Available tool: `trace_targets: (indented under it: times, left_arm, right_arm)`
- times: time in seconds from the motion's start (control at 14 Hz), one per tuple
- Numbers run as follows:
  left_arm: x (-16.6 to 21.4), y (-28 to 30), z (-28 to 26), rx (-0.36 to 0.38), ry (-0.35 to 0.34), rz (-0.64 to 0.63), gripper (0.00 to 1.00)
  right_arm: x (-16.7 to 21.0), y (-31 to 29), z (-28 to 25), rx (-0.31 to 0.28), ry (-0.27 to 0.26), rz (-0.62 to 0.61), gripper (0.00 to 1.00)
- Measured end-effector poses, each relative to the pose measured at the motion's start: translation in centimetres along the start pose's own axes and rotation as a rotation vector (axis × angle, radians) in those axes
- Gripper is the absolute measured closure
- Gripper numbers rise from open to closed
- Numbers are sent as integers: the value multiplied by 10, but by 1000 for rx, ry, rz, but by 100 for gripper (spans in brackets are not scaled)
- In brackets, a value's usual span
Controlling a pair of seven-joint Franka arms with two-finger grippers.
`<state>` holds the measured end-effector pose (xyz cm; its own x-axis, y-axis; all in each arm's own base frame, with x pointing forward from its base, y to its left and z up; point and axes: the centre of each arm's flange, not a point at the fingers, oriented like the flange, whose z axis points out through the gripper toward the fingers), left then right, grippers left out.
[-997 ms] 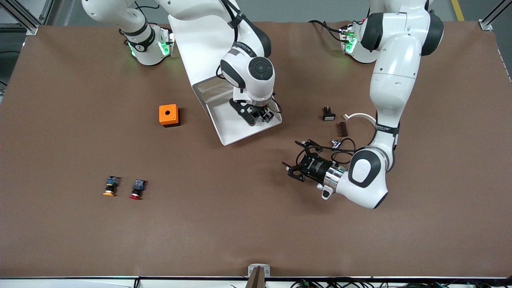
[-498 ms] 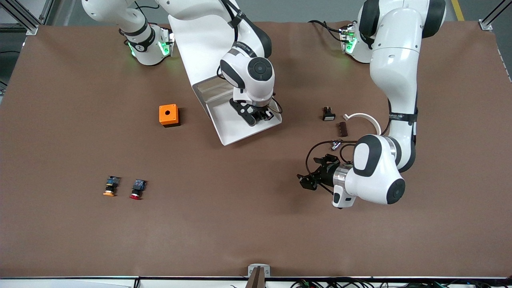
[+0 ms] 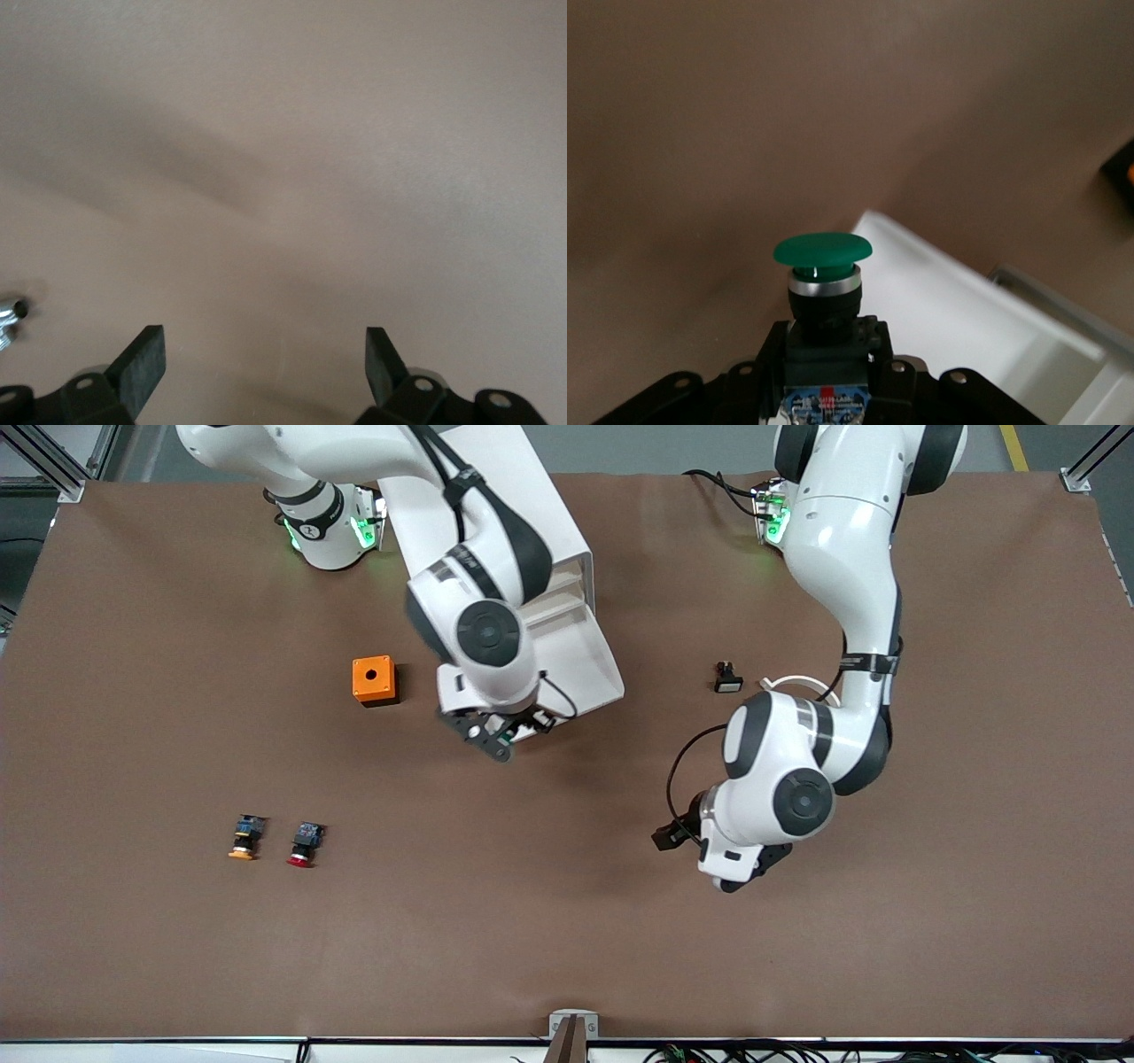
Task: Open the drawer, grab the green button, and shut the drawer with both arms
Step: 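Carry the button toward the red button while the left gripper closes the drawer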
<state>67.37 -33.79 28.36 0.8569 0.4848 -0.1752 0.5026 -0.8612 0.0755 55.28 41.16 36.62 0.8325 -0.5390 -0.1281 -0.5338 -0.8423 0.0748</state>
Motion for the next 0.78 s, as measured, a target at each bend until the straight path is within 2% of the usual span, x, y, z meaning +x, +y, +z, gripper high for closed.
trace_targets:
  times: [0.14, 0.28, 0.5, 0.78]
  left_arm:
    - [-14, 7, 15, 29, 51, -16, 0]
    - [-27, 14, 23, 41, 63, -22, 0]
    - [-61, 31, 36, 70, 75, 3, 0]
    - [-121, 57, 56, 95, 76, 36, 0]
  right_arm:
    - [51, 25, -6, -5, -15, -101, 59]
    - [99, 50, -3, 11, -15, -192, 59]
    - [153, 82, 20, 42, 9, -307, 59]
    - [211, 127, 76, 52, 65, -406, 59]
